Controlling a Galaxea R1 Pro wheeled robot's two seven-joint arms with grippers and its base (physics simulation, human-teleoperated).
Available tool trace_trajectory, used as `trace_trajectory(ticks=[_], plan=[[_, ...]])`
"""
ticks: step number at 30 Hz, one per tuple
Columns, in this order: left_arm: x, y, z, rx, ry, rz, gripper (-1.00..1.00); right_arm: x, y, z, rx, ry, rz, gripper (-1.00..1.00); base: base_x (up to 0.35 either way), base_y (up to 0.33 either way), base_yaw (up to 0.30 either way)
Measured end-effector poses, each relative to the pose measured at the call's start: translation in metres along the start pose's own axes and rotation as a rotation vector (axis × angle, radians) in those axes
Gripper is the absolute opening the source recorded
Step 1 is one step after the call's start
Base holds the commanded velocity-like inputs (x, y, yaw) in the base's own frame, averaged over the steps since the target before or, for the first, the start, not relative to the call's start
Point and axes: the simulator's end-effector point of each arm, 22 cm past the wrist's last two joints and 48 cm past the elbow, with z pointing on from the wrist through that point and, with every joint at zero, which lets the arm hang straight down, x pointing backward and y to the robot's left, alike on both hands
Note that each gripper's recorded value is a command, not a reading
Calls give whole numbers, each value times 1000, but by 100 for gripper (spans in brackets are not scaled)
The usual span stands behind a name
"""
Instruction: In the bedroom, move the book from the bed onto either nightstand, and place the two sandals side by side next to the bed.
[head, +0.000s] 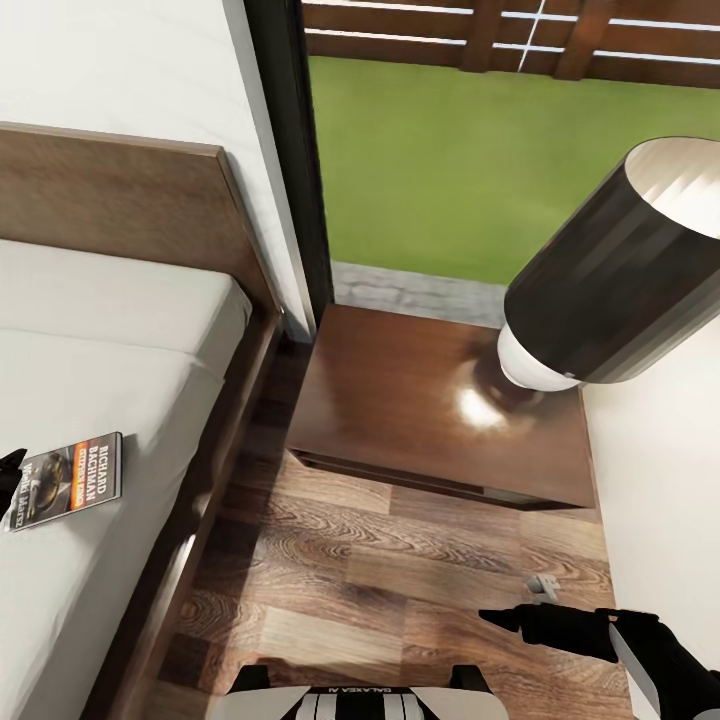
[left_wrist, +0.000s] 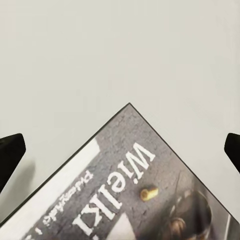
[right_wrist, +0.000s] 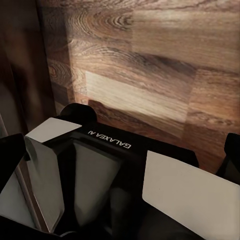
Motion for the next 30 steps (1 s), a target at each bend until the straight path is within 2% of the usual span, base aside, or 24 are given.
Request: trace_trajectory(ticks=[30], plan=[[0,0,0,0,0,1,100,0,0,0,0,1,-2,100,0,-20,0]])
